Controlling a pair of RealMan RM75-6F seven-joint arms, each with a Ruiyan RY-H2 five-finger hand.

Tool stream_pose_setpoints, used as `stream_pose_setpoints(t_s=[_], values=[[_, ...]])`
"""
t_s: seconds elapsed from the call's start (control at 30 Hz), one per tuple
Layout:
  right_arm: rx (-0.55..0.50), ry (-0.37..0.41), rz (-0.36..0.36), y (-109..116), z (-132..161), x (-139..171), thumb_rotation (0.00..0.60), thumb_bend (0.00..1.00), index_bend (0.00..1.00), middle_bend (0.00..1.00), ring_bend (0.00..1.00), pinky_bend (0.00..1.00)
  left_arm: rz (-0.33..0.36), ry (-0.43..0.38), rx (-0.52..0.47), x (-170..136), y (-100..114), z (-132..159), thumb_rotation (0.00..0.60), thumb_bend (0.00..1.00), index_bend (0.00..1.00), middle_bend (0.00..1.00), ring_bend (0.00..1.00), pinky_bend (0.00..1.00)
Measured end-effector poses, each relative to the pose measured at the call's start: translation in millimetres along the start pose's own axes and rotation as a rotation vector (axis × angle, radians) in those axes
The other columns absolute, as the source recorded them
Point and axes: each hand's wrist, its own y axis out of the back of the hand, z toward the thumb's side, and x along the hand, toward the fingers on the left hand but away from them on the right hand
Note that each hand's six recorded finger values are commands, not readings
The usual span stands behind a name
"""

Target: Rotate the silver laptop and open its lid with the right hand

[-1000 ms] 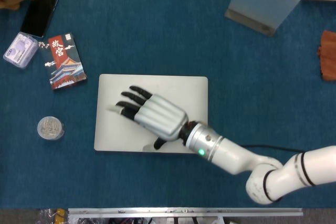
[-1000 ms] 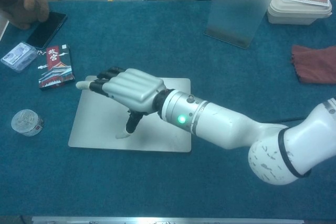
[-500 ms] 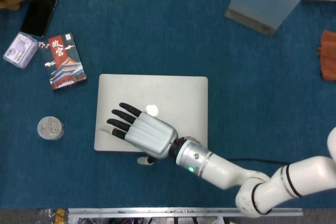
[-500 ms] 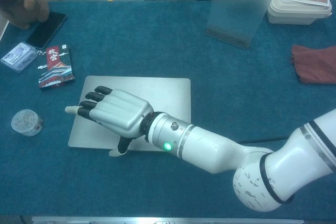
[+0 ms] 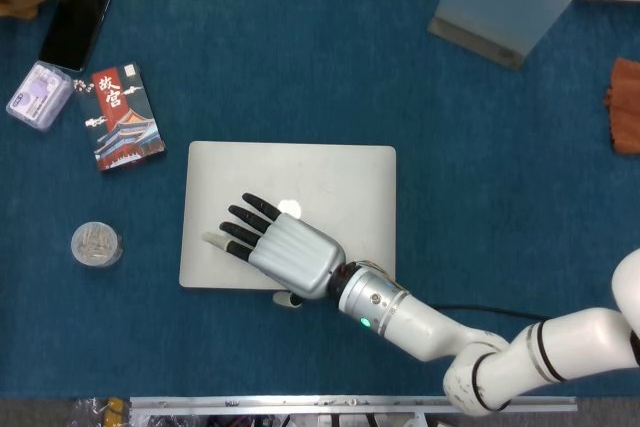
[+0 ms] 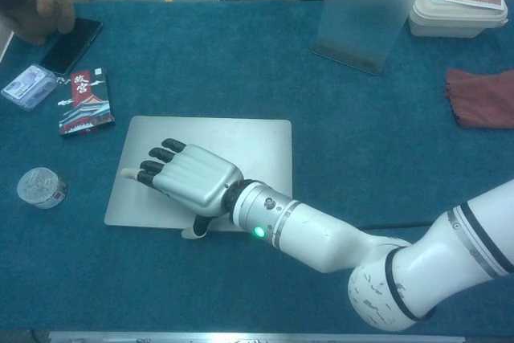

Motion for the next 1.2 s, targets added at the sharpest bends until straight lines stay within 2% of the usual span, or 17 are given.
stream_pose_setpoints(t_s=[0.63, 0.77, 1.07, 1.2], values=[[0.035, -0.006, 0.008, -12.4, 1.3, -5.6, 0.509, 0.15, 0.00, 0.13, 0.00, 0.03, -0.008, 0.007, -0.008, 1.7, -4.8, -5.3, 0.600, 0.32, 0.05, 0.07, 0.05, 0.00], [0.039, -0.010, 0.008, -12.7, 0.5, -6.9, 0.509, 0.21, 0.00, 0.13, 0.00, 0.03, -0.007, 0.007, -0.009, 2.1, -4.8, -6.0, 0.600, 0.32, 0.05, 0.07, 0.05, 0.00], [0.058, -0.014, 0.021, -16.2, -1.8, -7.2, 0.507, 0.22, 0.00, 0.13, 0.00, 0.03, -0.013, 0.011, -0.010, 2.2, -6.8, -7.4, 0.600, 0.32, 0.05, 0.07, 0.05, 0.00], [0.064, -0.015, 0.022, -16.8, -2.1, -7.4, 0.507, 0.30, 0.00, 0.13, 0.00, 0.03, -0.015, 0.010, -0.009, 2.2, -7.4, -8.3, 0.600, 0.32, 0.05, 0.07, 0.05, 0.00]])
